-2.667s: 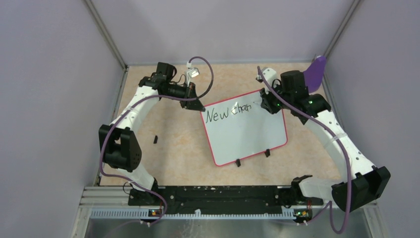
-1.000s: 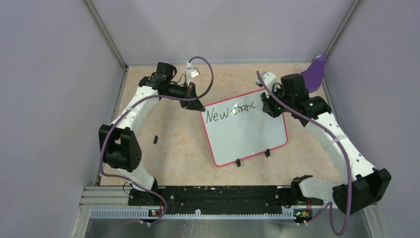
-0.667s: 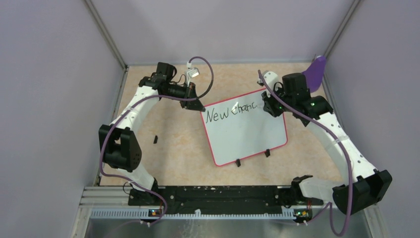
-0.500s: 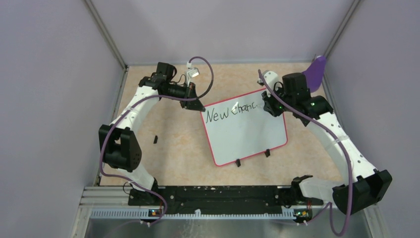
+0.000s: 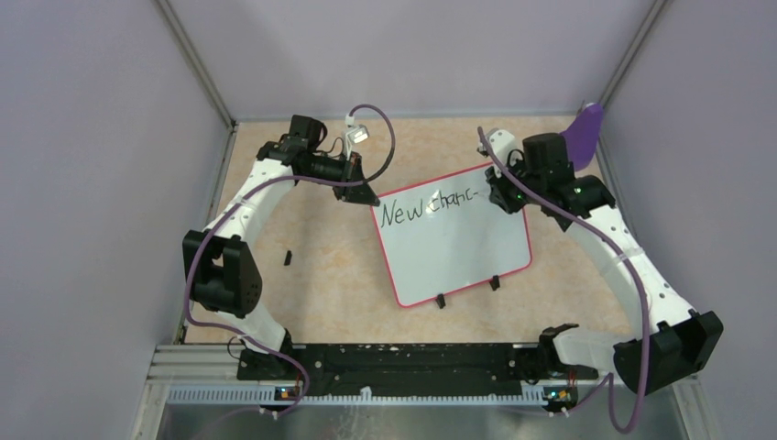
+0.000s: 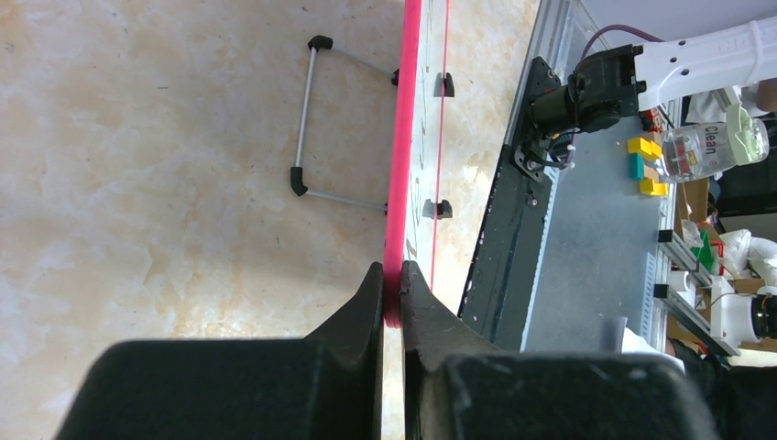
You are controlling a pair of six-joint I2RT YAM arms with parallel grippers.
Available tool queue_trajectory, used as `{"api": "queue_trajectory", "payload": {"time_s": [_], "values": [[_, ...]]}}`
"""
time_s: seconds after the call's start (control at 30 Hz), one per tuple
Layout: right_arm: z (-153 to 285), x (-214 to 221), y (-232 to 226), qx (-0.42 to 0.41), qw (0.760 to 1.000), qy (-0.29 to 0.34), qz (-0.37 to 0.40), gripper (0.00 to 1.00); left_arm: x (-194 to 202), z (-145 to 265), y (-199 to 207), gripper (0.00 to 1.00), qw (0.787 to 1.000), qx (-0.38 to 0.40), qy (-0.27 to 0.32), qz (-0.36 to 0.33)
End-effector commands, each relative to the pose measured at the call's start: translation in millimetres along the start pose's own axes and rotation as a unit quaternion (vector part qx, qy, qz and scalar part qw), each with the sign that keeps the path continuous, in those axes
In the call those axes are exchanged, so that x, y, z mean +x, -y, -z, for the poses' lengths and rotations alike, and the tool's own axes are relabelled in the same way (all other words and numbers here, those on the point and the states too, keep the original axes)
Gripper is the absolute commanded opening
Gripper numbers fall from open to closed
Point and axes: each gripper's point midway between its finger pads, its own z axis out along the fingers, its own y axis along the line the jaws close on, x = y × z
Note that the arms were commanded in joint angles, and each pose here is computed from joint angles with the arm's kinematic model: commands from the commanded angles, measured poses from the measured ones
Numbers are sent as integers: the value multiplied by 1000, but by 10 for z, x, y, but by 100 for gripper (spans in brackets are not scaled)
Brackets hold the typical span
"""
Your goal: Write a sentence on the whiteboard
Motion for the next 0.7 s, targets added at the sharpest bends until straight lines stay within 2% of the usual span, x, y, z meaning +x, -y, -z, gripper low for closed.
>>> {"api": "queue_trajectory", "payload": {"time_s": [0.0,0.4,0.67], "values": [[112,-218,273,48,998,34,3,0,69,-48,75,0,1000,6,-13,-6],[133,-368,276,41,998,51,2,0,62,-38,87,0,1000,5,-11,-9],[85,-360,134,2,999,52,-2,0,78,-41,83,0,1000,4,-13,-8]]}}
